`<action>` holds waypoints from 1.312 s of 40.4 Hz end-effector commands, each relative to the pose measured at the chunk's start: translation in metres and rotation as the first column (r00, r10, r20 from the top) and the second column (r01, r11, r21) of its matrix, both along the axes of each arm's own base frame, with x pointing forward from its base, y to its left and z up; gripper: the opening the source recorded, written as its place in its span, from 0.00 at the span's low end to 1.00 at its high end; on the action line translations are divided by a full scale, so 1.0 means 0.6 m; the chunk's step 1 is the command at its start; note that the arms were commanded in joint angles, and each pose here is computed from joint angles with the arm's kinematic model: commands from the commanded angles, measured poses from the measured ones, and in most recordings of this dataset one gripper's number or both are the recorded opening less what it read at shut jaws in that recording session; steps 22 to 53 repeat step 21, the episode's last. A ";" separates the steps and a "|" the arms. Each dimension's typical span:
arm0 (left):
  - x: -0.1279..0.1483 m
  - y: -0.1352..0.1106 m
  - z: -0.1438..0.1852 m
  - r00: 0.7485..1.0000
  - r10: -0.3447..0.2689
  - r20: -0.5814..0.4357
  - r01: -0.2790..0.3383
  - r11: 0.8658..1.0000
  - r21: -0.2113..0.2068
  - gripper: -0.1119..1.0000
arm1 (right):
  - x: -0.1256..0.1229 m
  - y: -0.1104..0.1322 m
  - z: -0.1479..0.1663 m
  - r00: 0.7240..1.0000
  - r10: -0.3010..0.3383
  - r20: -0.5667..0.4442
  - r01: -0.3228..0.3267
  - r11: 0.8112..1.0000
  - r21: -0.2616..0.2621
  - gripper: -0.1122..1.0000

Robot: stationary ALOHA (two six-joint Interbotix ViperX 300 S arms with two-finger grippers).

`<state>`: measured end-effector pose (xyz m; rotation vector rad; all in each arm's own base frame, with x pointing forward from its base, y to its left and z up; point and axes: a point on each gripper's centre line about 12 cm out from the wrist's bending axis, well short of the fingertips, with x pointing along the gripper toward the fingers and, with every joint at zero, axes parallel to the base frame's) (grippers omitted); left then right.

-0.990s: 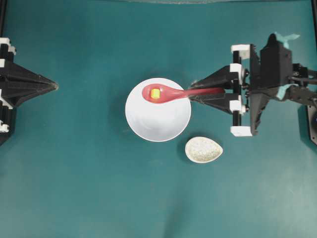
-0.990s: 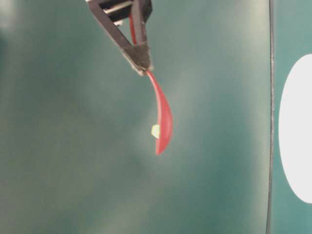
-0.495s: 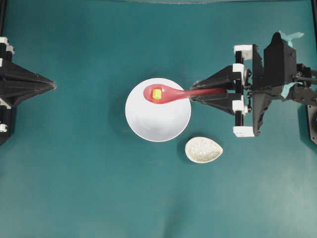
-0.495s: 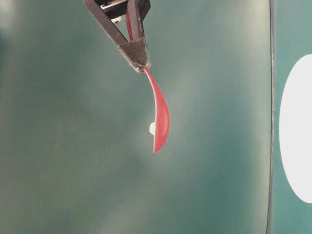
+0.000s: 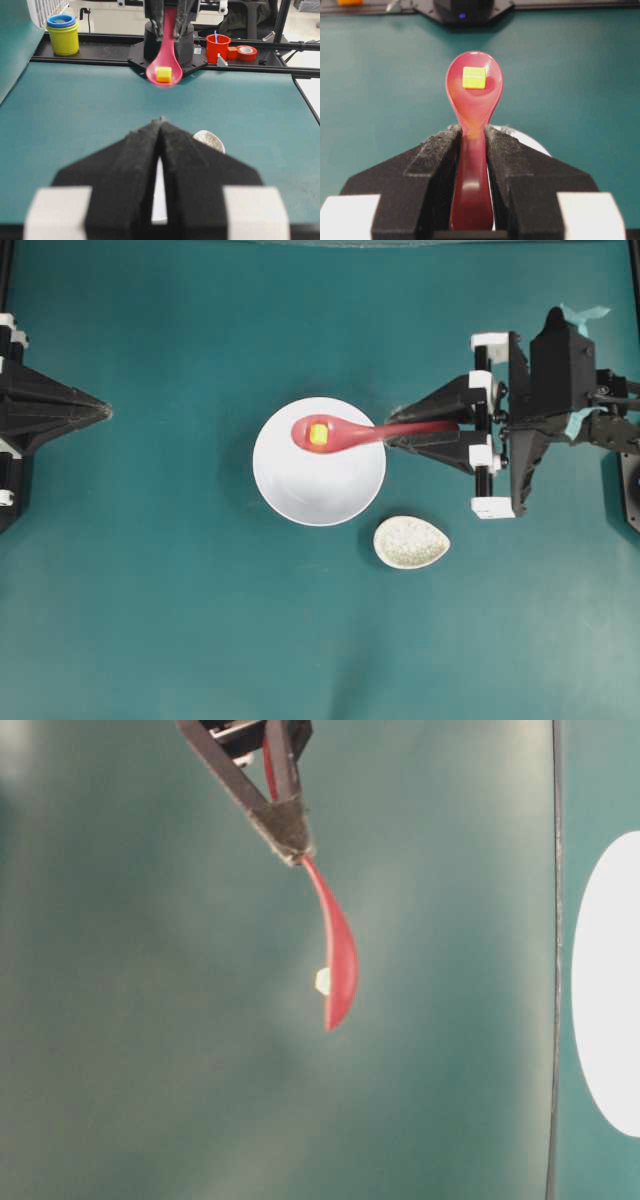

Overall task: Scoop the yellow hexagonal prism block from the bowl with a spoon using the right arm.
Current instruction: 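Hold the loaded spoon raised above the bowl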

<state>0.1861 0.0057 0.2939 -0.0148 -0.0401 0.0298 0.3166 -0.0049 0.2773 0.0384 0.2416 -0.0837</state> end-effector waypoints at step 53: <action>0.003 0.001 0.016 1.000 0.003 0.008 -0.003 1.000 0.005 0.09 | 0.016 0.009 0.007 0.999 0.038 -0.037 -0.038 0.999 0.014 0.31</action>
